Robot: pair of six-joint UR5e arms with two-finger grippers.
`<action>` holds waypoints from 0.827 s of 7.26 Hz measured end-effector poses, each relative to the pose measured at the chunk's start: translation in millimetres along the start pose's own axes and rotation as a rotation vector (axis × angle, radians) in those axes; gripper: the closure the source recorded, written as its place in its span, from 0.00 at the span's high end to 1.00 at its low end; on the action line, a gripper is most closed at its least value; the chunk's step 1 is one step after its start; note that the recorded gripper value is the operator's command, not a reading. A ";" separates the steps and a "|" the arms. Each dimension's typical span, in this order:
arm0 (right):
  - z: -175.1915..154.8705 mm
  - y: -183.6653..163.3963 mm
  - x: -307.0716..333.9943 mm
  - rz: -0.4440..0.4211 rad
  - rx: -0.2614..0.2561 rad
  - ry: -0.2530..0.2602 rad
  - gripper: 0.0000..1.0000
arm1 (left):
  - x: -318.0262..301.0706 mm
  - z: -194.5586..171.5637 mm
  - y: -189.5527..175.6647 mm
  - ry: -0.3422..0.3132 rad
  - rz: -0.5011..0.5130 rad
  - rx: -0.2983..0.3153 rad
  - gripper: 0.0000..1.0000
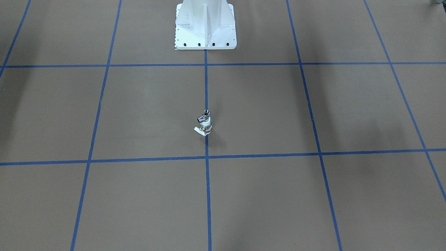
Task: Assemble PPR valve and pipe with both arms
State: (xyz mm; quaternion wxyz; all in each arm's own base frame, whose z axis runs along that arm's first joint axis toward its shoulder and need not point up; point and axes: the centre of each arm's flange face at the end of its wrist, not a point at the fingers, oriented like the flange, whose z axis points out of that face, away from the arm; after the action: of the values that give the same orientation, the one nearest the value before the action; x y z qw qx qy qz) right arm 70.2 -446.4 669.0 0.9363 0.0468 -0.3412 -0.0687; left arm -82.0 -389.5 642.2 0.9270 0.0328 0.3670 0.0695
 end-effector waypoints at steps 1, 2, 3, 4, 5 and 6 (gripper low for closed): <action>0.2 0.4 0.4 -0.001 0.000 0.000 1.00 | 0.0 -0.1 -0.4 -0.001 0.005 0.002 1.00; 0.3 0.6 0.6 -0.002 0.000 0.000 1.00 | 0.0 -0.2 -0.6 -0.002 0.010 0.004 1.00; 0.4 0.6 0.6 -0.003 0.000 0.000 1.00 | 0.2 -0.5 -0.8 -0.002 0.013 0.005 1.00; 0.5 0.5 0.5 -0.002 0.000 0.000 1.00 | 0.5 -0.8 -1.0 -0.003 0.015 0.006 1.00; 0.4 0.3 0.4 -0.002 0.000 0.001 1.00 | 0.6 -1.0 -1.0 -0.003 0.015 0.006 1.00; 0.3 0.2 0.3 -0.002 0.000 0.001 1.00 | 0.7 -1.1 -1.1 -0.003 0.016 0.006 1.00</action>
State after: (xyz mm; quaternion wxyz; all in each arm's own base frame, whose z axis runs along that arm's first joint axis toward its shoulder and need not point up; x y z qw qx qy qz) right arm 70.2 -446.2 669.5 0.9363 0.0473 -0.3409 -0.0695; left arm -82.1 -390.5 640.8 0.9269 0.0387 0.3656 0.0755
